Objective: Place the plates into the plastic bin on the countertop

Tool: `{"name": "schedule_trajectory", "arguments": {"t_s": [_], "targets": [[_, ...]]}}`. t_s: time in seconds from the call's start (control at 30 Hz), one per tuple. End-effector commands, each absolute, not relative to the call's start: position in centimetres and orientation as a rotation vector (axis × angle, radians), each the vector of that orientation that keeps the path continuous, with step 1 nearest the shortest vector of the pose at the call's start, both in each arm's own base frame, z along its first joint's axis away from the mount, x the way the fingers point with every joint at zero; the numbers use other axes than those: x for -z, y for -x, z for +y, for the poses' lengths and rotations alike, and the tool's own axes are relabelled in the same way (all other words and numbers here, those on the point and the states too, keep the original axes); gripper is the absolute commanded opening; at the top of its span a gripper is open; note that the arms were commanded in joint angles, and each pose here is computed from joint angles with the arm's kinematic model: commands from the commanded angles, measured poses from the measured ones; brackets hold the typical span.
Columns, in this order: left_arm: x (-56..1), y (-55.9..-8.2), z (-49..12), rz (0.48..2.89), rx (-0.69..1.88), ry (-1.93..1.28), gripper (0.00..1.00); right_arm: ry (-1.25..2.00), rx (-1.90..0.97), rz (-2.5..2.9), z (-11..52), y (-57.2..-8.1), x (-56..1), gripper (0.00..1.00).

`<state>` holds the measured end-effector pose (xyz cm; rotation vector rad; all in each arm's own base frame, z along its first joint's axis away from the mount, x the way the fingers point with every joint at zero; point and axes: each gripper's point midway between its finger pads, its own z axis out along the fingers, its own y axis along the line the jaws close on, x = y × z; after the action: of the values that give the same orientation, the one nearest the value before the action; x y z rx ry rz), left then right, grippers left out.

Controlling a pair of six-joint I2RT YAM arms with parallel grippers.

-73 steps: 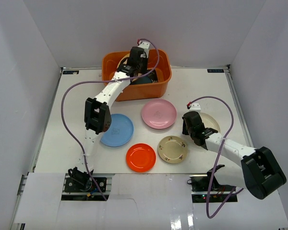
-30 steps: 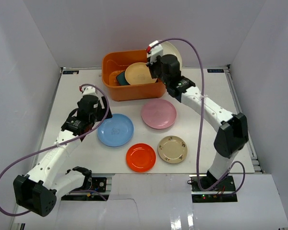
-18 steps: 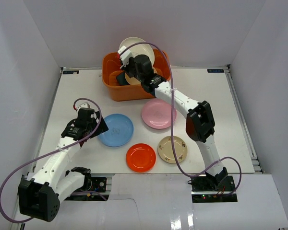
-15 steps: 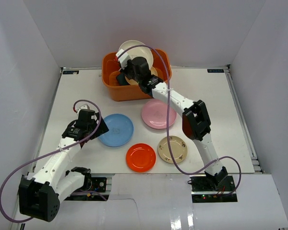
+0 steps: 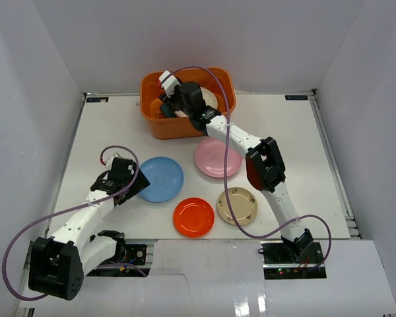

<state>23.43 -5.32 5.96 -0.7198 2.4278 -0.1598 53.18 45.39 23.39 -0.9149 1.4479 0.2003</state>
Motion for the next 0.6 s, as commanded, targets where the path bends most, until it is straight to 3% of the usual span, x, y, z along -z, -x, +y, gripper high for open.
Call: {"name": "schedule_trajectory", "arguments": {"t_s": [0.0, 0.07, 0.1, 0.13, 0.17, 0.2, 0.23, 0.27, 0.3, 0.33, 0.4, 0.43, 0.5, 0.53, 0.57], "targets": [[-5.4, -23.8, -5.5, 2.391, 0.196, 0.787, 0.95, 0.781, -0.224, 1.306, 44.3, -52.3, -33.5, 0.61], [-5.1, -23.8, -5.6, 2.375, 0.209, 0.802, 0.91, 0.751, -0.225, 1.322, 43.2, -51.5, -34.5, 0.61], [-5.2, -24.0, -5.6, 2.359, 0.223, 0.814, 0.88, 0.685, -0.239, 1.300, 41.6, -50.3, -38.2, 0.61], [-5.0, -24.1, -5.7, 2.346, 0.232, 0.817, 0.84, 0.685, -0.241, 1.354, 40.8, -49.7, -36.2, 0.61], [-4.9, -24.1, -5.7, 2.338, 0.237, 0.826, 0.82, 0.603, -0.278, 1.334, 38.7, -47.6, -39.9, 0.60], [-4.7, -24.1, -5.7, 2.340, 0.237, 0.834, 0.81, 0.577, -0.296, 1.344, 37.6, -46.4, -40.3, 0.59], [-4.6, -24.3, -5.6, 2.335, 0.235, 0.840, 0.75, 0.595, -0.299, 1.427, 36.7, -45.4, -35.7, 0.59], [-4.4, -24.3, -5.6, 2.337, 0.232, 0.847, 0.72, 0.496, -0.352, 1.405, 34.2, -42.9, -38.7, 0.58], [-4.0, -24.3, -5.6, 2.345, 0.223, 0.859, 0.70, 0.453, -0.368, 1.426, 32.8, -41.8, -38.0, 0.58], [-3.9, -24.4, -5.6, 2.345, 0.223, 0.863, 0.60, 0.448, -0.368, 1.524, 31.4, -40.6, -32.8, 0.54], [-3.4, -24.3, -5.7, 2.354, 0.223, 0.877, 0.51, 0.279, -0.482, 1.564, 28.2, -37.9, -32.9, 0.46], [-3.3, -24.4, -5.7, 2.354, 0.224, 0.881, 0.38, 0.239, -0.496, 1.625, 26.4, -36.4, -29.8, 0.38], [-3.3, -24.5, -5.8, 2.362, 0.225, 0.866, 0.23, 0.176, -0.505, 1.692, 24.8, -35.5, -26.6, 0.37], [-3.4, -24.6, -5.7, 2.364, 0.222, 0.853, 0.06, 0.156, -0.484, 1.718, 23.8, -35.1, -25.4, 0.38], [-3.5, -24.5, -5.7, 2.368, 0.219, 0.846, 0.00, 0.130, -0.410, 1.801, 22.1, -34.7, -21.9, 0.41]]}}
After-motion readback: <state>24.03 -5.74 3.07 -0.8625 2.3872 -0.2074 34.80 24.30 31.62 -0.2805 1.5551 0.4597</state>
